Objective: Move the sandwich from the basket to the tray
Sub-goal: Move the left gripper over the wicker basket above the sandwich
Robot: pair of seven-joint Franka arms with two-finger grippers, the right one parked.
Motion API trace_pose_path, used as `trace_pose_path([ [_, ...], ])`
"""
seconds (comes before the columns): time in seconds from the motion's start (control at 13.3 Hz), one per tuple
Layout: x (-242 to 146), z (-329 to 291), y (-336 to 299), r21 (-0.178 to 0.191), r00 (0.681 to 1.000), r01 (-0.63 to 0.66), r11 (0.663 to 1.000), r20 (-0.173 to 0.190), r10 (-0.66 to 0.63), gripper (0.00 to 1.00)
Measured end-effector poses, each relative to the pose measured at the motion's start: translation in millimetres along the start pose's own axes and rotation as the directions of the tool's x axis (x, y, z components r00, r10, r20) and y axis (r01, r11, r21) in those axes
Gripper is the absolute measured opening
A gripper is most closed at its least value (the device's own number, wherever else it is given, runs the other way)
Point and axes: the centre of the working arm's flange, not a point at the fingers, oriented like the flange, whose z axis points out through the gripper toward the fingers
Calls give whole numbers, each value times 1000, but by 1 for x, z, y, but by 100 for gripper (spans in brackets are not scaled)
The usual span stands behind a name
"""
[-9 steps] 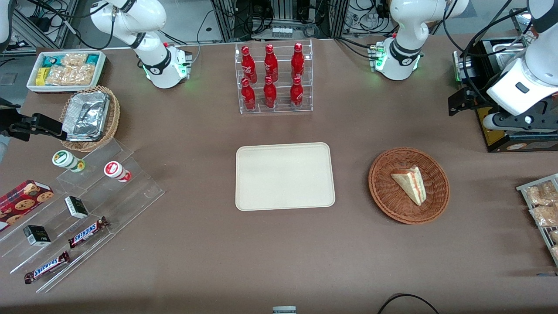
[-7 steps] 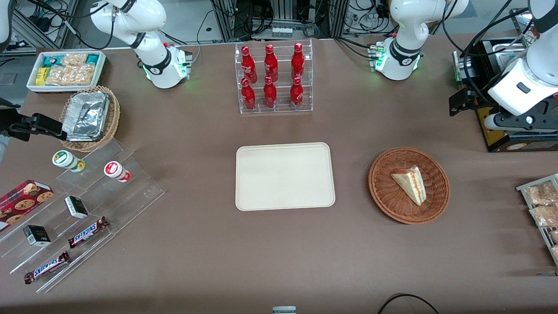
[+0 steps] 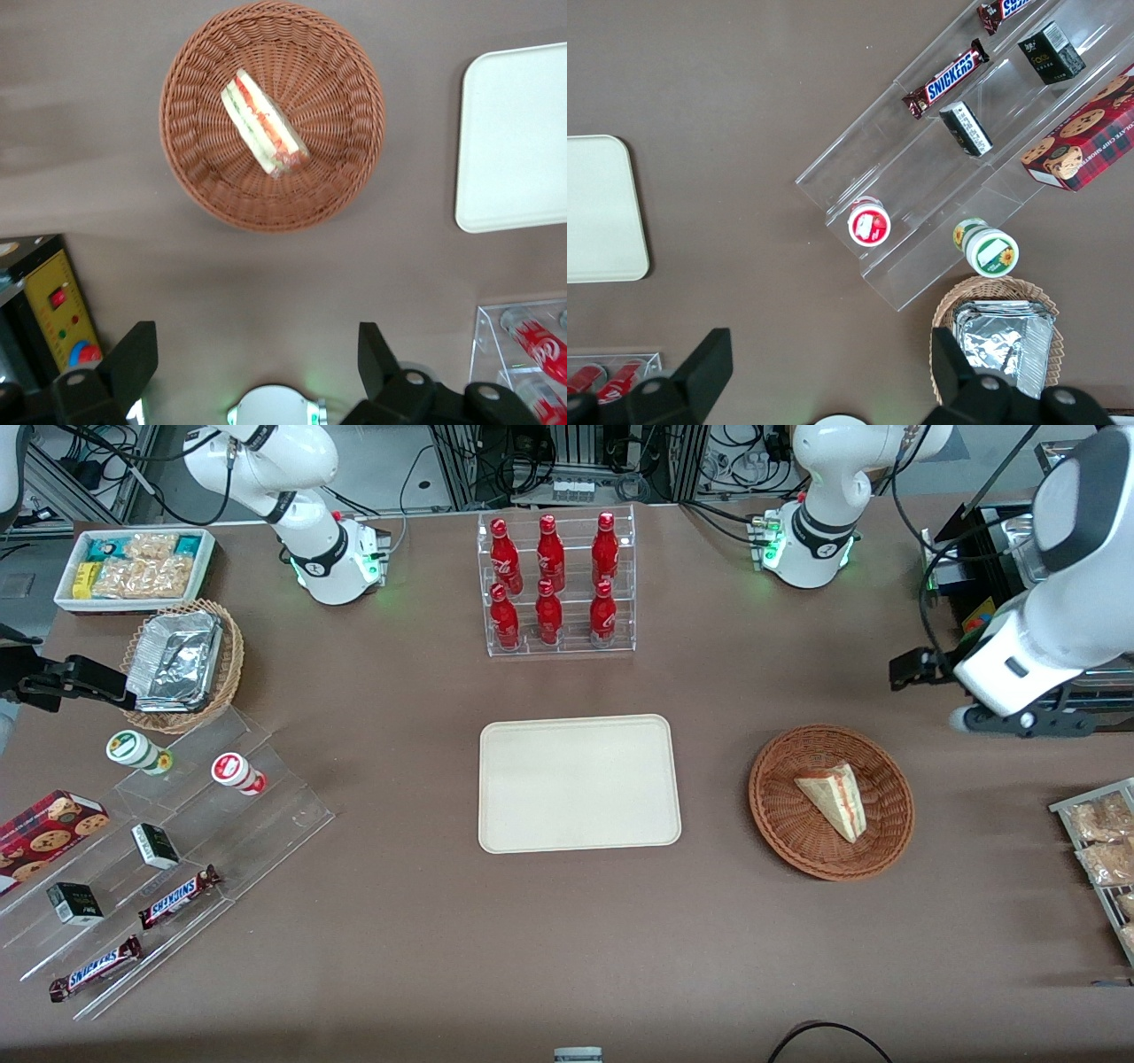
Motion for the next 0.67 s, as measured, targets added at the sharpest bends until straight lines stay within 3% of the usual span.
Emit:
trace_pose_path([
  [0.22, 10, 48, 0, 1, 1000, 0, 1000, -21, 0, 100],
  [0.67, 11, 156, -1, 2, 989, 3, 1000, -150, -3, 100],
])
